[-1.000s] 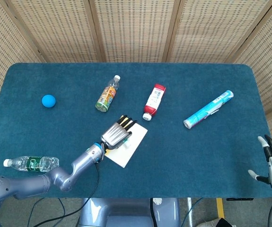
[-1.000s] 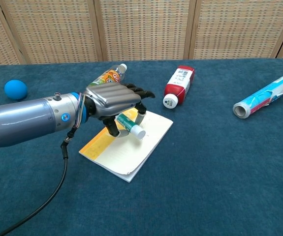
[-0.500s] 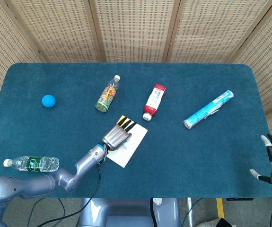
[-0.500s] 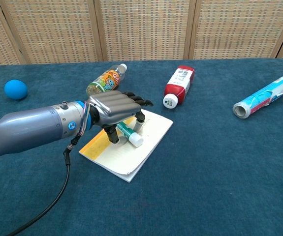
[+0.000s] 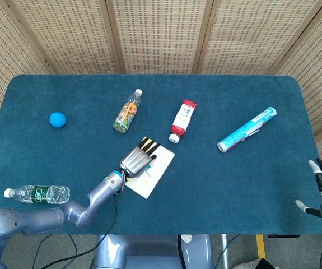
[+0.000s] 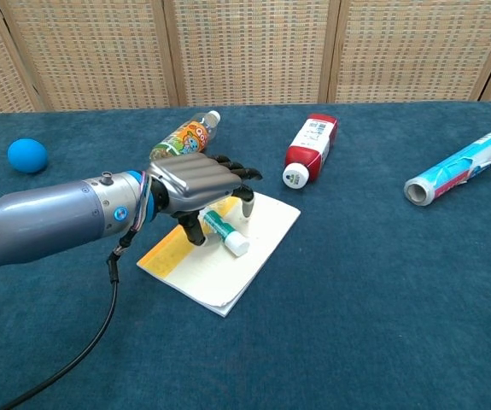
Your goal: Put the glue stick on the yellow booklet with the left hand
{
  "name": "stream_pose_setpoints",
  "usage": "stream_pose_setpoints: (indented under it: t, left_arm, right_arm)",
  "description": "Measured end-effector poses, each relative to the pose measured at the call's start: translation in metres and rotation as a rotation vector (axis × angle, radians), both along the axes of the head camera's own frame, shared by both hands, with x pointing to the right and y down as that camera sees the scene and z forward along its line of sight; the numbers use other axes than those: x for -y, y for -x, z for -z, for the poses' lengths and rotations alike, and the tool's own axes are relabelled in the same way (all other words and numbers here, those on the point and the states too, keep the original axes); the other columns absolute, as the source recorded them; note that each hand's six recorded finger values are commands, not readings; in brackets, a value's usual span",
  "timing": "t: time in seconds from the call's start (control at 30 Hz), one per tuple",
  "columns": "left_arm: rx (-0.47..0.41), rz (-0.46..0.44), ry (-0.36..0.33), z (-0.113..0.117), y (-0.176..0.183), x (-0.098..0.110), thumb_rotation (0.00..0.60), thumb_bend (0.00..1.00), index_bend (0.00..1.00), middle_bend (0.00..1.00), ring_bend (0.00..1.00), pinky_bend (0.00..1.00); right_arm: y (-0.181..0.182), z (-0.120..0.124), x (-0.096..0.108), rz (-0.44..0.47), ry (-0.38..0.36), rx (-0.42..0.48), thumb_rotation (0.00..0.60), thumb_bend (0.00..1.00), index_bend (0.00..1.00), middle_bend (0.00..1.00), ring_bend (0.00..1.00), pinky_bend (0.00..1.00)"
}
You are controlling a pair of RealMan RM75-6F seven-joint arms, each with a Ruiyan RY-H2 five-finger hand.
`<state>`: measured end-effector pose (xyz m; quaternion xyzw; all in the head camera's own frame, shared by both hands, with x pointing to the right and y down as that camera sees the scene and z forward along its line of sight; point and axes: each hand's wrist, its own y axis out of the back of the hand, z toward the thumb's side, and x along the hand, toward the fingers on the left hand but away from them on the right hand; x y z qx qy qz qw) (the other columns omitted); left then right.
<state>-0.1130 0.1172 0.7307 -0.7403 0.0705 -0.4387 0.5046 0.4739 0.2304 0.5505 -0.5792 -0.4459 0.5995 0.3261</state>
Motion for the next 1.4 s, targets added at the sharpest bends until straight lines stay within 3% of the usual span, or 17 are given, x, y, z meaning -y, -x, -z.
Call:
stream_pose_setpoints:
  t: [0.17,0.33,0.5,0.67,0.8,1.03,1.23,1.4]
  left_arm:
    - [-0.047,0.036,0.001,0.011,0.001,0.003,0.6,0.35,0.2,0.0,0.0,0.0]
    - [-0.152,0.124,-0.021,0.039,0.011,0.013,0.6,0.3,0.11,0.0,0.0,0.0]
    - [-0.24,0.22,-0.114,0.075,0.045,0.024,0.6,0.27,0.05,0.0,0.0,0.0]
    - [-0.265,0.339,-0.21,0.1,0.103,0.016,0.6,0.27,0.02,0.0,0.0,0.0]
    - [-0.229,0.397,-0.245,0.111,0.147,-0.001,0.6,0.27,0.0,0.0,0.0,0.0]
    - [-0.157,0.485,-0.283,0.122,0.194,-0.026,0.6,0.27,0.0,0.0,0.0,0.0]
    - [0.008,0.557,-0.301,0.138,0.247,-0.068,0.585,0.25,0.0,0.0,0.0,0.0]
    - [0.111,0.589,-0.261,0.142,0.276,-0.1,0.572,0.24,0.0,0.0,0.0,0.0]
  right_arm:
    - [0.001,0.001,0.0,0.004,-0.004,0.0,0.6,0.0,0.05,0.0,0.0,0.0]
    - [0.002,0.0,0.0,0.01,-0.004,0.001,0.6,0.0,0.05,0.0,0.0,0.0]
    - [0.006,-0.002,-0.002,0.029,-0.008,-0.001,0.6,0.0,0.05,0.0,0.0,0.0]
    - [0.011,-0.005,-0.005,0.045,0.003,-0.013,0.6,0.0,0.05,0.0,0.0,0.0]
    - [0.014,-0.007,-0.006,0.056,0.009,-0.019,0.6,0.0,0.05,0.0,0.0,0.0]
    - [0.017,-0.009,-0.008,0.068,0.012,-0.028,0.6,0.0,0.05,0.0,0.0,0.0]
    - [0.02,-0.006,-0.008,0.08,0.003,-0.027,0.6,0.0,0.05,0.0,0.0,0.0]
    - [0.022,-0.006,-0.009,0.089,0.004,-0.03,0.6,0.0,0.05,0.0,0.0,0.0]
